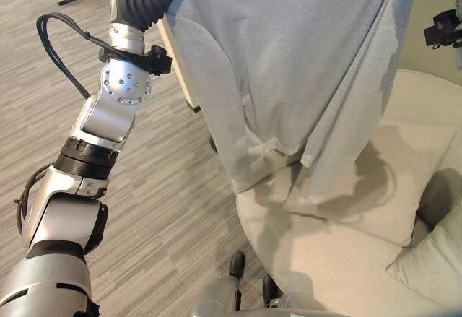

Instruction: Hang the clothes on the sofa on the clothes rack.

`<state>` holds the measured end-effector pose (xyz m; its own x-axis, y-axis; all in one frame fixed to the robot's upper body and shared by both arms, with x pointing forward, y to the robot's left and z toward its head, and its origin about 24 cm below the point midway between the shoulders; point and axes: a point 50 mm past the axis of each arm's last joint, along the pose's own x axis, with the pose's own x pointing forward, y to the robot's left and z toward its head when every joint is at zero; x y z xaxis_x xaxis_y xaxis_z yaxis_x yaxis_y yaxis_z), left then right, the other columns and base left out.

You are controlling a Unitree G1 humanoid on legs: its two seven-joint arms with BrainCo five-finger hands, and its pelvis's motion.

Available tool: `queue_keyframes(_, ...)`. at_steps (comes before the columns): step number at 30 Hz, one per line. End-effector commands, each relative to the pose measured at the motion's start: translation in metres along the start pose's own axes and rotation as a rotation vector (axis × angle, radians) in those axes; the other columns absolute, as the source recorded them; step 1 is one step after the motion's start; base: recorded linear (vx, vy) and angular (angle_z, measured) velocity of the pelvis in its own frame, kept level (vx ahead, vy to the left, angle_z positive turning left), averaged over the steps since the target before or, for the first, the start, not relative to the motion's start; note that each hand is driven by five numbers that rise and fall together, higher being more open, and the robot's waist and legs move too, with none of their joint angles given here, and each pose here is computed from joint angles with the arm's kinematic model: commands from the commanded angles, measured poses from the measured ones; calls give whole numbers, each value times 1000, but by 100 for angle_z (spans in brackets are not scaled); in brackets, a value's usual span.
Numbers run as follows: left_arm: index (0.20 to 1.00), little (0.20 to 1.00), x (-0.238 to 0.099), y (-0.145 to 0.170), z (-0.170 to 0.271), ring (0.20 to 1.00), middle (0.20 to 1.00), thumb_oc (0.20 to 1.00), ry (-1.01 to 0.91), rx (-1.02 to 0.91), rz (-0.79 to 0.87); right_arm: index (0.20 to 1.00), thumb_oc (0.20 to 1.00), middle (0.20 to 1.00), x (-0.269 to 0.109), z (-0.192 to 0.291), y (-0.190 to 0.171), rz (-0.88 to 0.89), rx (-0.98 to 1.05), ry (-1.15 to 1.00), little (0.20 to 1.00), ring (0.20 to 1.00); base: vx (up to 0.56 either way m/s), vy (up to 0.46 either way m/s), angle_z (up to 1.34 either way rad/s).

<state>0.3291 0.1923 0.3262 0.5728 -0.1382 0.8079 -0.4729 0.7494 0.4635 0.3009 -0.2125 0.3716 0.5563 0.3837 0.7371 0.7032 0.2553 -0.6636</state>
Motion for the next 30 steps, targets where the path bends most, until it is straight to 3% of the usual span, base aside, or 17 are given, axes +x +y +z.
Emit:
queue_keyframes(1,200,200,17,13,14,200,200,200,-70,-5,68,200,200,200,-5,-11,-29,-130,-13,38,200,200,-7,186,4)
queue_keyframes(6,200,200,20,13,21,200,200,200,-99,4,68,200,200,200,-21,-24,-29,-159,0,111,200,200,-29,345,-21)
queue_keyframes(17,200,200,20,37,24,200,200,200,-125,55,105,200,200,200,-18,-22,-26,-172,35,121,200,200,-169,197,-51)
queue_keyframes(25,200,200,1,35,11,200,200,200,-78,20,90,200,200,200,-28,-24,-27,-144,58,117,200,200,-27,107,11)
queue_keyframes(30,200,200,-1,27,4,200,200,200,-41,-44,79,200,200,200,-64,-50,-51,-168,-17,236,200,200,74,320,78)
